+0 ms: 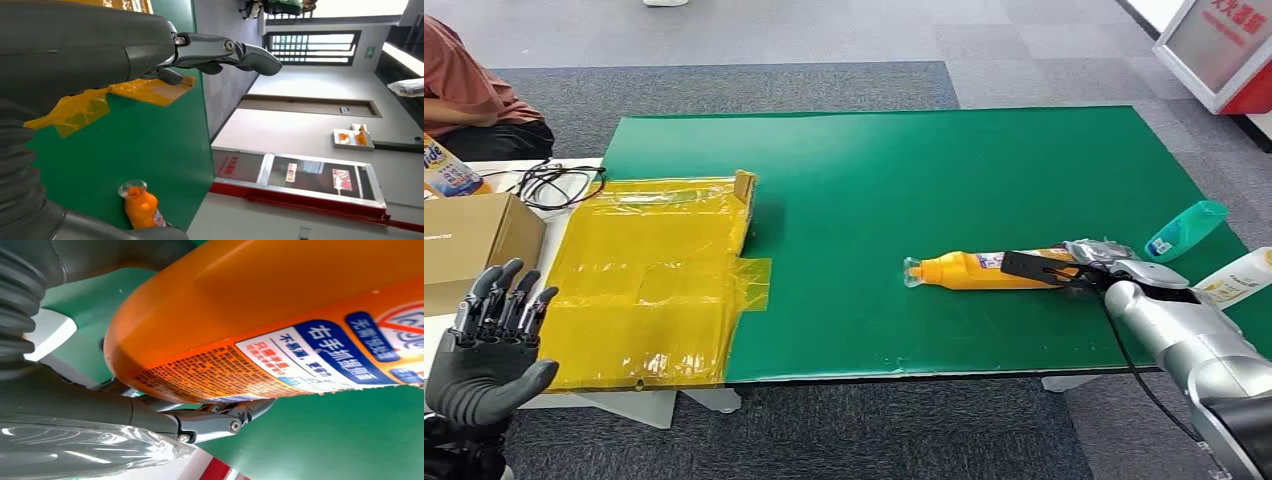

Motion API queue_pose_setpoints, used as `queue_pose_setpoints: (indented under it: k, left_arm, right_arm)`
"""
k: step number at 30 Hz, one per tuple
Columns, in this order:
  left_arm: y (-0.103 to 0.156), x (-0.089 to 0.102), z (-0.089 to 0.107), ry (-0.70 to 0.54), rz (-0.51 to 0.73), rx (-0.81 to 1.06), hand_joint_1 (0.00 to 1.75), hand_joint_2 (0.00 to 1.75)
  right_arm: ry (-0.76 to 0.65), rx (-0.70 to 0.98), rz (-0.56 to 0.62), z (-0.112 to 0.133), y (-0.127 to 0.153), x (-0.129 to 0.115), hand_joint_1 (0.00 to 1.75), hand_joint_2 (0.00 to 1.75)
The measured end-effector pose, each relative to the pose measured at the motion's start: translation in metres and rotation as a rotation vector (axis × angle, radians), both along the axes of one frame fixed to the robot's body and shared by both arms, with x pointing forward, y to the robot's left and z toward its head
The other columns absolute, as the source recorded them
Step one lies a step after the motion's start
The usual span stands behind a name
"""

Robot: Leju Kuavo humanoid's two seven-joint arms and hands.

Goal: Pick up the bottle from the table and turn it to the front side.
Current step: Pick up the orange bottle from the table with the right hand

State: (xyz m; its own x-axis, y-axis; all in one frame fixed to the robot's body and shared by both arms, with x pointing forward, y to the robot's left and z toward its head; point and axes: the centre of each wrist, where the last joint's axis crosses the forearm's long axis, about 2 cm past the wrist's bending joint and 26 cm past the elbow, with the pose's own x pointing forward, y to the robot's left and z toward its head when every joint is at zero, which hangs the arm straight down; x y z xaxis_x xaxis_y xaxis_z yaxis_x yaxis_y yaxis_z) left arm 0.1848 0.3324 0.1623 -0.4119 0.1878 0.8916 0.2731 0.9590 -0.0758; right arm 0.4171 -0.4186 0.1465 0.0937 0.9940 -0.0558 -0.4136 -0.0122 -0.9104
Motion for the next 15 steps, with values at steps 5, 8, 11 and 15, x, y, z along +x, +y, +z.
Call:
queue_pose_setpoints:
  k: [5,8,11,15]
  left_arm:
    - [0.000,0.000,0.000,-0.001,-0.001,-0.001,0.00,1.75]
    - [0.000,0.000,0.000,-0.001,-0.001,-0.002,0.00,1.75]
    - [0.000,0.001,0.000,-0.003,0.003,-0.002,0.00,1.75]
    - [0.000,0.004,0.002,-0.015,0.010,-0.001,0.00,1.75]
  right_arm:
    - [-0.013,0.032,-0.010,-0.001,-0.001,-0.001,1.75,1.75]
    - [-0.046,0.136,-0.036,-0.004,-0.002,-0.004,1.75,1.75]
    - [-0.083,0.282,-0.070,-0.009,-0.001,-0.009,1.75,1.75]
    - [-0.139,0.475,-0.107,-0.013,0.008,-0.014,1.75,1.75]
